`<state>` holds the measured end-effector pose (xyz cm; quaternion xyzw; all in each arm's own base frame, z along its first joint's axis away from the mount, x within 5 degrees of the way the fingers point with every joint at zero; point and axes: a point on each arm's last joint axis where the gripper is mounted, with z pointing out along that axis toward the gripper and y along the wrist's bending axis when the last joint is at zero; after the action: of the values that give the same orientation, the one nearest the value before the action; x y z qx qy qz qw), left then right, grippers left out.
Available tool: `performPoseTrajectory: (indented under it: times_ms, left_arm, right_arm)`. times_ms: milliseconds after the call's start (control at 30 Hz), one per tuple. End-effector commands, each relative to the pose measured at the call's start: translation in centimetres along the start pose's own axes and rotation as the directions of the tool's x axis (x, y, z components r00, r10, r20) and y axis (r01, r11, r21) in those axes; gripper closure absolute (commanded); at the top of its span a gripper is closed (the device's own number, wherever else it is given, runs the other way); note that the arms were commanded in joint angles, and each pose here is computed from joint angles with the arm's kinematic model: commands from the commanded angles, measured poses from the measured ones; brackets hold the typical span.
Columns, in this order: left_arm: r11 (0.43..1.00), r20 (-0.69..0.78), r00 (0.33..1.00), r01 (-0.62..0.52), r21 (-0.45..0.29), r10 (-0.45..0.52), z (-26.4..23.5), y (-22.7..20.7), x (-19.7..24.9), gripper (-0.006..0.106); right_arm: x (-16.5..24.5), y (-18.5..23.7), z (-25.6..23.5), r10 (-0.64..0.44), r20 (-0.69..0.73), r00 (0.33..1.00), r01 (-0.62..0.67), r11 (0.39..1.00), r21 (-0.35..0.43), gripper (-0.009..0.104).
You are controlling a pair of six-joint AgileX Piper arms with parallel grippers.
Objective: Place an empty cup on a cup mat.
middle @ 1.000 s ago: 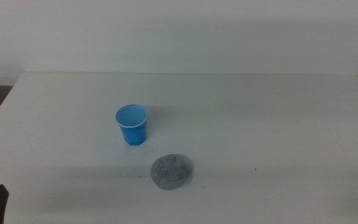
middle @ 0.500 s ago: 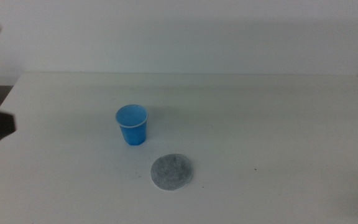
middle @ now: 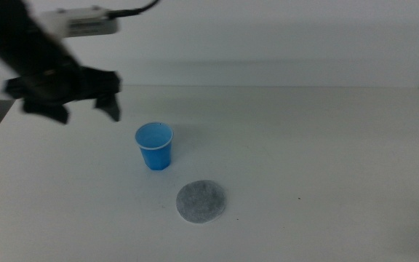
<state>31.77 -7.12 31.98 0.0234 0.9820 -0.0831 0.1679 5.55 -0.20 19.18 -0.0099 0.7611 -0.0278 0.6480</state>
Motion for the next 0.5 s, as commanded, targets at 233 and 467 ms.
performPoseTrajectory:
  times_ms: [233, 467]
  left_arm:
    - [1.0, -0.125, 0.992, 0.009, 0.02, -0.007, 8.8, -1.8, -5.3, 0.007]
    - [0.999, -0.142, 0.99, 0.013, 0.031, -0.008, 14.2, -1.6, -5.8, 0.009]
  right_arm:
    - [0.0, 0.0, 0.0, -0.011, 0.008, 1.0, 0.011, 1.0, 0.001, 0.002]
    - [0.0, 0.0, 0.0, -0.011, 0.008, 1.0, 0.011, 1.0, 0.001, 0.002]
